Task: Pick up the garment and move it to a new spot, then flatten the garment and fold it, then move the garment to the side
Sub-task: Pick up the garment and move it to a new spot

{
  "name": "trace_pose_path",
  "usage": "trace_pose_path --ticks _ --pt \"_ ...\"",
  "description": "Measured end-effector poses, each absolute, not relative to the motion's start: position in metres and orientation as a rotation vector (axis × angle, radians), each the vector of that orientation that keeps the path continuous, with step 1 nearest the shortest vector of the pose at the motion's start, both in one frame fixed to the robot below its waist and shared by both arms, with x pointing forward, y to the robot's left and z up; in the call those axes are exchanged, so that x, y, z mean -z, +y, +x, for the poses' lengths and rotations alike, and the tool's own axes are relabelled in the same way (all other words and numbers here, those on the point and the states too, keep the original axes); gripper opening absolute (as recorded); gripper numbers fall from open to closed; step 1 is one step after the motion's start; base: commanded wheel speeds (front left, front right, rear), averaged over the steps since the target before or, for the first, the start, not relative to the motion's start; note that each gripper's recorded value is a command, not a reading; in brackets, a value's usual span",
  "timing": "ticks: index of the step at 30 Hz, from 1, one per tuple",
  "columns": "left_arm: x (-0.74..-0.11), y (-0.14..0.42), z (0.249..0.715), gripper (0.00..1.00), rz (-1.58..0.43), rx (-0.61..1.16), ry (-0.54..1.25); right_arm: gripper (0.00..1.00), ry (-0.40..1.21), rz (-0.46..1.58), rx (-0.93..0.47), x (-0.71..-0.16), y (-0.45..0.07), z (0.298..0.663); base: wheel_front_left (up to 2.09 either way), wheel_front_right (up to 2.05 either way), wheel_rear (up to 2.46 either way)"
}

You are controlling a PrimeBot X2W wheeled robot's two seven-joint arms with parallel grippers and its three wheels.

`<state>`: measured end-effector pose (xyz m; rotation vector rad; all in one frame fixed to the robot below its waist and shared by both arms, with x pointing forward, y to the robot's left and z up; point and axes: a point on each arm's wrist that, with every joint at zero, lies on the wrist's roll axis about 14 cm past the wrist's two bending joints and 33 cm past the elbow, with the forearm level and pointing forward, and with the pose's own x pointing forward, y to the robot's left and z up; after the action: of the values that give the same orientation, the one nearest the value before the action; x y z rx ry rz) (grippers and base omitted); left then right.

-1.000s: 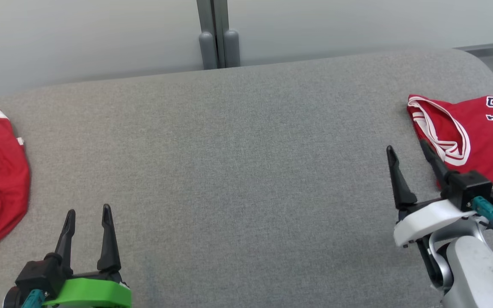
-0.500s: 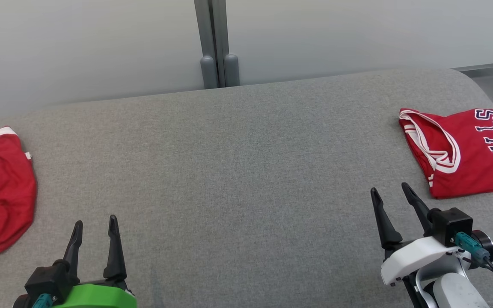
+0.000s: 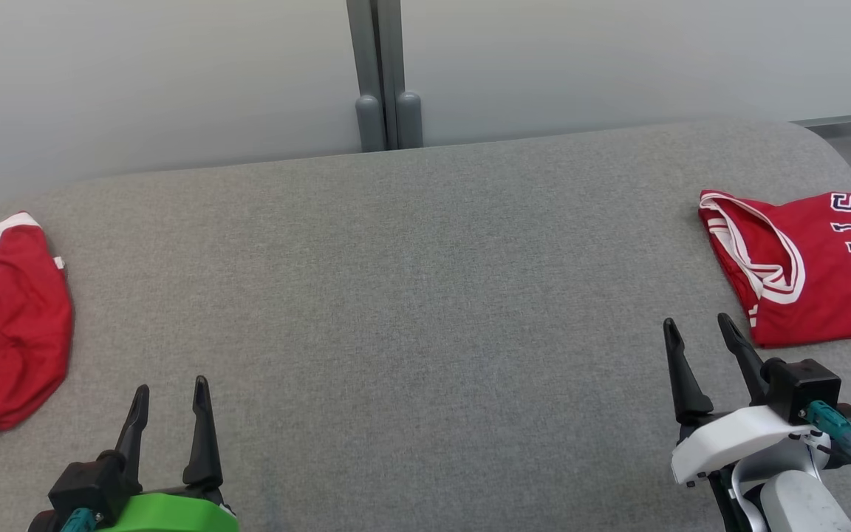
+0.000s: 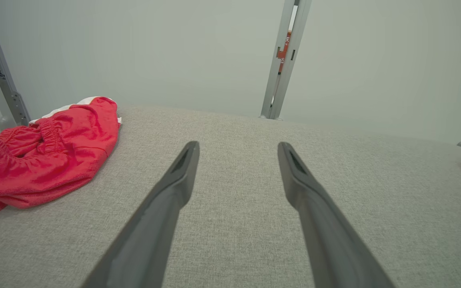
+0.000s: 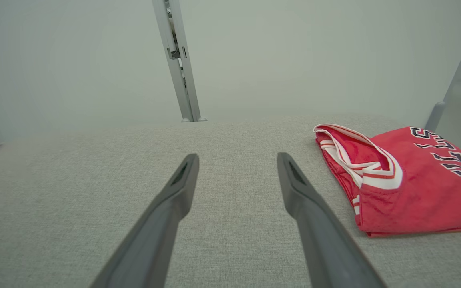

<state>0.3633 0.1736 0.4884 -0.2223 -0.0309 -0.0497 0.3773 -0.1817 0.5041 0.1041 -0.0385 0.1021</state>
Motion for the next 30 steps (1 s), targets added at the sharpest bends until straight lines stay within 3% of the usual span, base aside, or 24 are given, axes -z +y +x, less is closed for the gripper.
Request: trace_pose_path --ticks 14,30 --pt "-0.494 0.194 0.35 1.0 -0.223 -0.009 -0.054 1.0 -0.026 0.117 -0.161 -0.501 -0.159 0.382 0.0 0.0 0.0" --pt "-0.496 0.274 0.289 1.0 -0.179 -0.276 -0.089 1.0 -0.027 0.129 -0.424 -0.507 -0.062 0.404 0.0 0.0 0.0"
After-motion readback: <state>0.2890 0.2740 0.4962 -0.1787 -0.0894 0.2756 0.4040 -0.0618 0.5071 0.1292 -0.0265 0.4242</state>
